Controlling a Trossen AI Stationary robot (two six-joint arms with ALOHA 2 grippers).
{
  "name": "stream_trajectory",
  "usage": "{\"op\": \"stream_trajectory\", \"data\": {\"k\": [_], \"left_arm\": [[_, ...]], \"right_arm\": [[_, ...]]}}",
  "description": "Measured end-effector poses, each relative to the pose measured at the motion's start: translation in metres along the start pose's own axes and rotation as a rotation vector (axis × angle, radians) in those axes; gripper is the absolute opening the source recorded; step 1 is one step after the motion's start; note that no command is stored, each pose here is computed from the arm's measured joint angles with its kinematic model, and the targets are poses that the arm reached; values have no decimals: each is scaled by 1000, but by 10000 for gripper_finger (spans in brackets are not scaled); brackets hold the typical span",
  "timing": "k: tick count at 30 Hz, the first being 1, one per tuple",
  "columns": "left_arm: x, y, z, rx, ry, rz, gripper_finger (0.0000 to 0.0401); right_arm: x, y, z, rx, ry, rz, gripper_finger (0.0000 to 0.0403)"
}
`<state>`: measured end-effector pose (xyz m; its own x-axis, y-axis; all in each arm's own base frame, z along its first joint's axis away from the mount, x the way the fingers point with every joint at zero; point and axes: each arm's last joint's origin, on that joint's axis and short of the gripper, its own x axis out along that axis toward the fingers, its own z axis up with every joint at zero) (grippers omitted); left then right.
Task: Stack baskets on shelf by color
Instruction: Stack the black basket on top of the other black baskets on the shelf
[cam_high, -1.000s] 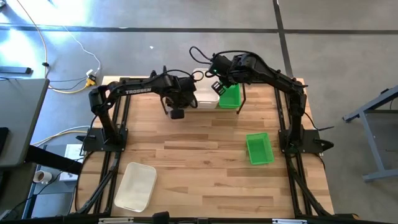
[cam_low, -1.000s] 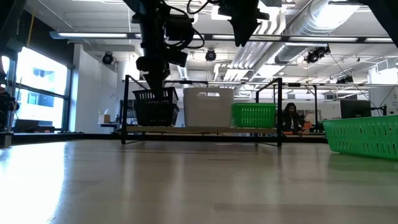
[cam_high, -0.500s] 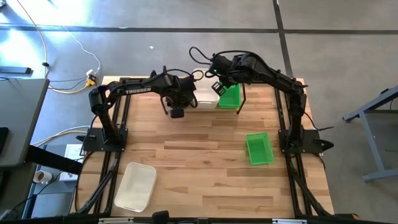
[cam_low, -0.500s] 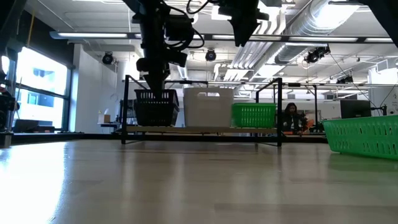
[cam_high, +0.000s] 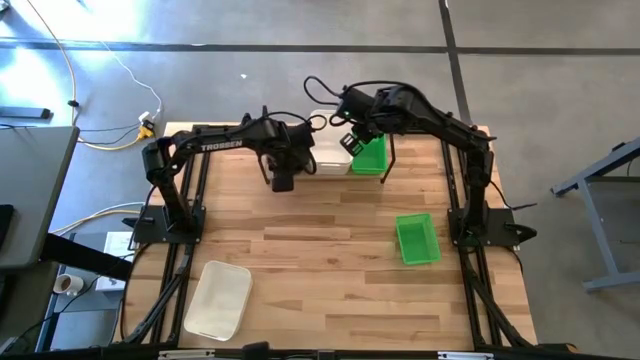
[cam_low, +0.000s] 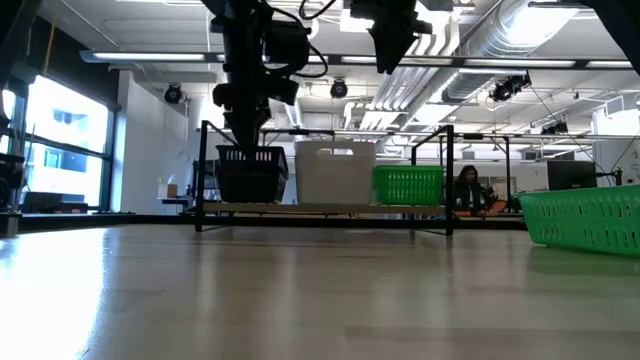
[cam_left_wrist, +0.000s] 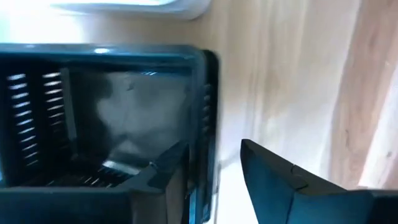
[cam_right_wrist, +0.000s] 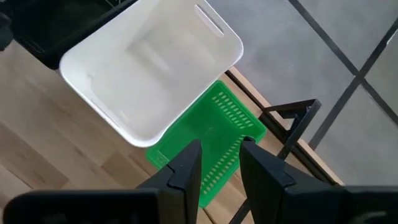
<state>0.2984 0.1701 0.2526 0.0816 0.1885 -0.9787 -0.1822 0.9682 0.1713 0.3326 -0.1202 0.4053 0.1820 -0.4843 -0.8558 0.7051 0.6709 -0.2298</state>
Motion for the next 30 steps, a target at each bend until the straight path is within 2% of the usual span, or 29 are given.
{"op": "stream_trajectory", "data": {"k": [7,11,20,30], "left_arm": [[-26,6,1,-10,20,29,148],[-37,11,6,-19,-23,44,142],[-36,26,2,-85,-33,59,132],[-35,30,3,-99,-49,67,131]], "right_arm": [[-5,-3,-1,12,-11,6,96],[-5,-3,-1,8,-11,6,96],[-5,-3,-1,5,-11,6,96],[-5,-3,-1,3,-11,5,96]]}}
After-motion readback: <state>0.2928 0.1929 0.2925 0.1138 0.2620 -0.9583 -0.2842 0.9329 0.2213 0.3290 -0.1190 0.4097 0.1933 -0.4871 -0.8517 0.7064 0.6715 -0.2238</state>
